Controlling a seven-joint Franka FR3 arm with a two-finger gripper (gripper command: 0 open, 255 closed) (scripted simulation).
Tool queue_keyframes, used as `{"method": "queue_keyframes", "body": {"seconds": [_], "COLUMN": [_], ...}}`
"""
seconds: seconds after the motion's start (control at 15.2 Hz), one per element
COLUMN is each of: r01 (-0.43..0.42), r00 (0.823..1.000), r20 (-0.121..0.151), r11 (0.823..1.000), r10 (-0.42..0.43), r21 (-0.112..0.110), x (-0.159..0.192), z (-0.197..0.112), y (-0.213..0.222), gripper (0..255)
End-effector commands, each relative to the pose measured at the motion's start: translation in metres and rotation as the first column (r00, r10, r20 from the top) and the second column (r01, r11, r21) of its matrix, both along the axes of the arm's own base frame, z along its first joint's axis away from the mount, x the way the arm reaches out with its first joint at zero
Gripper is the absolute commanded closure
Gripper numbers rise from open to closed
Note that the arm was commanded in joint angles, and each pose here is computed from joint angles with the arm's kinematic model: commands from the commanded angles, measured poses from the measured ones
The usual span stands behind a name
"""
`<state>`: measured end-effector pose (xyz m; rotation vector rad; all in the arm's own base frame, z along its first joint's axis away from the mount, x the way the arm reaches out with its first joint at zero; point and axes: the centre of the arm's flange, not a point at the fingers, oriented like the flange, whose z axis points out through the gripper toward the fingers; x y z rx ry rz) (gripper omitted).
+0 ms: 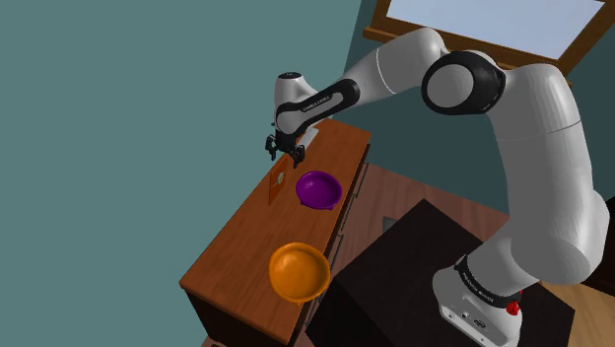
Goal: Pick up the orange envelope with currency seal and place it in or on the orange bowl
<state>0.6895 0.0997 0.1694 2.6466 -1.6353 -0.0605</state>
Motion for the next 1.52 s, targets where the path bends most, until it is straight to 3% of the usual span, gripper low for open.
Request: {"method": "queue_keyframes", "body": {"seconds": [0.0, 0.59, 1.45], "r01": [0.0, 0.0, 0.0], "r00": [1.0, 1.0, 1.0], "r20": [0.0, 0.0, 0.0], "r11": [1.0, 1.0, 1.0], "r10": [0.0, 0.0, 0.0], "r21": [0.0, 0.0, 0.0], "x": [0.0, 0.0, 0.0], "z": [0.0, 0.0, 0.069], "y": [0.0, 0.0, 0.0], "gripper": [255, 255, 255]}}
